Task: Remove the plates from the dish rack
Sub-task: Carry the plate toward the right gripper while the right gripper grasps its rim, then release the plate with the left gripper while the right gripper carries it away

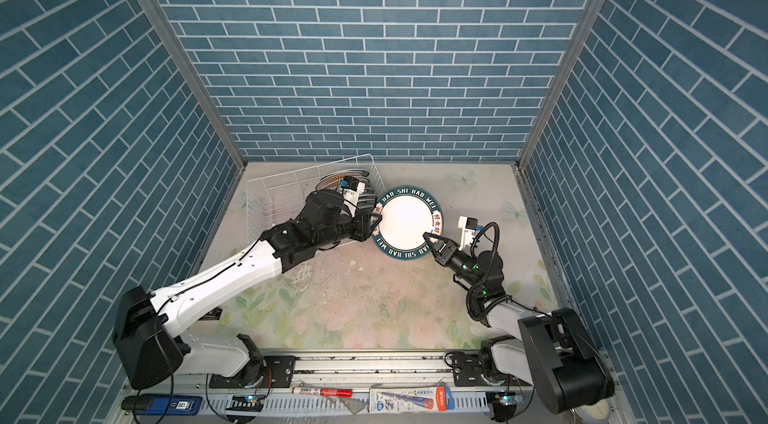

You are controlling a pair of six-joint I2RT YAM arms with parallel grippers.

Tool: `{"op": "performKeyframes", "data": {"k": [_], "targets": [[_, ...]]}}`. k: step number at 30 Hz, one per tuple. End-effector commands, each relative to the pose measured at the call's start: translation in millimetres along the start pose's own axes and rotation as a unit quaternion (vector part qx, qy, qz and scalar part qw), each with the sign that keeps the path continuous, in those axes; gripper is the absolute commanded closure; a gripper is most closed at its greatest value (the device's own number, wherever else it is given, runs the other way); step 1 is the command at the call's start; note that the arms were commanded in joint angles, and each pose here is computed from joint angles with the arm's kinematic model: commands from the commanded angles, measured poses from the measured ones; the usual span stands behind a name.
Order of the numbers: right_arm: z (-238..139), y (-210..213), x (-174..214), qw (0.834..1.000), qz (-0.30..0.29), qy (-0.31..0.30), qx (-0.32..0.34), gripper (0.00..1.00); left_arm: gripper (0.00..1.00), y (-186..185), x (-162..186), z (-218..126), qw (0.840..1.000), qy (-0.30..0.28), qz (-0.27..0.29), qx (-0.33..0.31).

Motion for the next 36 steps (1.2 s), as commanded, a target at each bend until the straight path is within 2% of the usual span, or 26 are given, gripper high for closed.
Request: {"op": "performKeyframes", "data": {"k": [1,5,8,10,11,13,15,18,21,23,26,30,36], "targets": [[3.7,34.7,-33.2,0.997,-0.066,-0.043,-0.004,1.00,0.47,-8.6,-24.8,-24.6,0.998,-0.040,0.040,0.004],[-2.0,51.0,-48.6,0.990,-0.116,-0.056,0.051,1.00,0.37,3.9,-30.5,-47.3,0.995,-0.052,0.071,-0.043],[-18.5,47.3,-62.9,0.973,-0.146,-0.084,0.160,1.00,0.31,19.8,-30.6,-66.7,0.988,-0.058,0.098,-0.101],[-35.1,45.2,-74.5,0.952,-0.170,-0.118,0.228,1.00,0.11,32.6,-27.9,-79.3,0.981,-0.061,0.114,-0.144],[-44.1,42.4,-80.6,0.939,-0.176,-0.137,0.262,1.00,0.05,39.3,-25.5,-84.4,0.977,-0.060,0.117,-0.165],[-61.6,39.1,-90.7,0.914,-0.185,-0.171,0.319,1.00,0.02,51.9,-19.3,-93.4,0.968,-0.055,0.133,-0.207],[-74.3,35.6,-96.8,0.895,-0.183,-0.194,0.357,1.00,0.01,59.9,-11.3,-96.8,0.961,-0.050,0.147,-0.229],[-89.5,21.2,-104.2,0.865,-0.157,-0.218,0.424,1.00,0.01,72.2,1.6,-97.5,0.952,-0.037,0.156,-0.262],[-94.9,6.0,-110.3,0.849,-0.129,-0.231,0.457,1.00,0.01,78.6,9.7,-95.6,0.947,-0.044,0.159,-0.277],[-92.6,-3.0,-114.3,0.849,-0.113,-0.231,0.461,1.00,0.01,80.9,16.5,-94.0,0.946,-0.044,0.166,-0.277],[-85.0,-13.8,-119.5,0.863,-0.085,-0.223,0.444,1.00,0.01,85.2,20.3,-98.2,0.942,-0.049,0.163,-0.290],[-79.5,-33.4,-128.0,0.868,-0.046,-0.209,0.448,1.00,0.01,83.8,23.7,-100.1,0.943,-0.040,0.174,-0.283],[-67.8,-69.2,-141.4,0.896,0.041,-0.185,0.401,1.00,0.01,86.8,25.8,-107.1,0.942,-0.056,0.154,-0.291]]}}
Point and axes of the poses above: each gripper's point midway between its finger pads, its own z axis out along the fingers, its own y axis along the line the jaws close on, x = y × z, the point moved 3 cm from there along -z, back along the fingers, and after that the axes turned 11 degrees about z, right-handed, at the moved point
